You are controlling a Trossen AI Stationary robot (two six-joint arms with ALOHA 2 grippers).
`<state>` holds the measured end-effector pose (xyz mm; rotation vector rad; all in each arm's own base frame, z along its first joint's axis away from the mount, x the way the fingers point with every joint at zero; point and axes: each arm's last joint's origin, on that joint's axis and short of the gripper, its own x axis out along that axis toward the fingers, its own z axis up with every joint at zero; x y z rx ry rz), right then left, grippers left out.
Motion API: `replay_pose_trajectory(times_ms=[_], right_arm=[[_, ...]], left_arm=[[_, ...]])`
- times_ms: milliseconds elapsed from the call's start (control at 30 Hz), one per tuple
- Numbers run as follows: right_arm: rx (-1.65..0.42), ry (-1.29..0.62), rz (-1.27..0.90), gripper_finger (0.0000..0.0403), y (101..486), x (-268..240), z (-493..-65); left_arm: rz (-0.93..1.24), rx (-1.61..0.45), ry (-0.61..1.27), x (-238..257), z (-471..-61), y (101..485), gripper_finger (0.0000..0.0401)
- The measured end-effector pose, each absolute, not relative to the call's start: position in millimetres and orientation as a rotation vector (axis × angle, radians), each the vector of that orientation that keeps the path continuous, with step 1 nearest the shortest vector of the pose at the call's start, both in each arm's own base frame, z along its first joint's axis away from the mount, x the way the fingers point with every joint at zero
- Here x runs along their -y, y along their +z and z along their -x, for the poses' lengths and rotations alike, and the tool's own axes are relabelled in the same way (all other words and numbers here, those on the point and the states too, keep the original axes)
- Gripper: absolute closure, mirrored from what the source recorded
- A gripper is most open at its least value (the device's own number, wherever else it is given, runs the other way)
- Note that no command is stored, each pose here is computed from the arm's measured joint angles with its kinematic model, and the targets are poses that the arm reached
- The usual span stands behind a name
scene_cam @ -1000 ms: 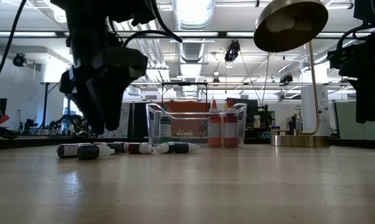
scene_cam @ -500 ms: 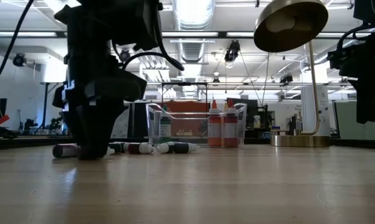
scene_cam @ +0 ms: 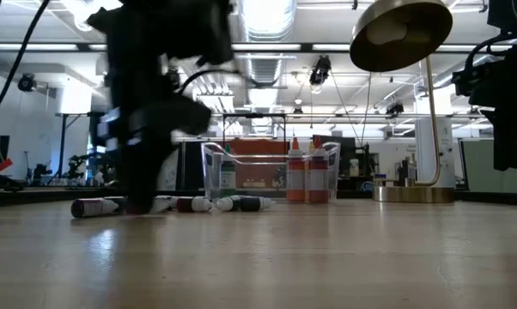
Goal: Pick & Place food coloring
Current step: Put the small black food coloring bottle into the transparent bin
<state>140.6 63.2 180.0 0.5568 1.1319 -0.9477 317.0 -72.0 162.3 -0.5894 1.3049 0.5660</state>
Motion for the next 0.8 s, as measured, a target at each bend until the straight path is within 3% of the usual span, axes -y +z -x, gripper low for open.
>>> replay_pose_trajectory(times_ms=[167, 367, 533, 667, 800], right_arm=[[-1.137, -0.948, -0.565, 0.0189, 180, -63, -140], [-1.121, -0.974, -0.603, 0.0189, 180, -64, -140], [-1.125, -0.974, -0.611, 0.0189, 180, -64, -140], [-1.133, -0.972, -0.617, 0.0189, 180, -64, -140], [-1.133, -0.972, -0.617, 0.0189, 180, -64, -140]], left_arm=[[0.519, -1.060, 0.613, 37, -334, 228, 0.0370], [0.360, -0.830, 0.752, -44, -348, 294, 0.0355], [0.429, -0.757, 0.648, -84, -355, 317, 0.0287], [0.415, -0.737, 0.666, -86, -351, 334, 0.0218], [0.360, -0.847, 0.683, -74, -338, 347, 0.0172]])
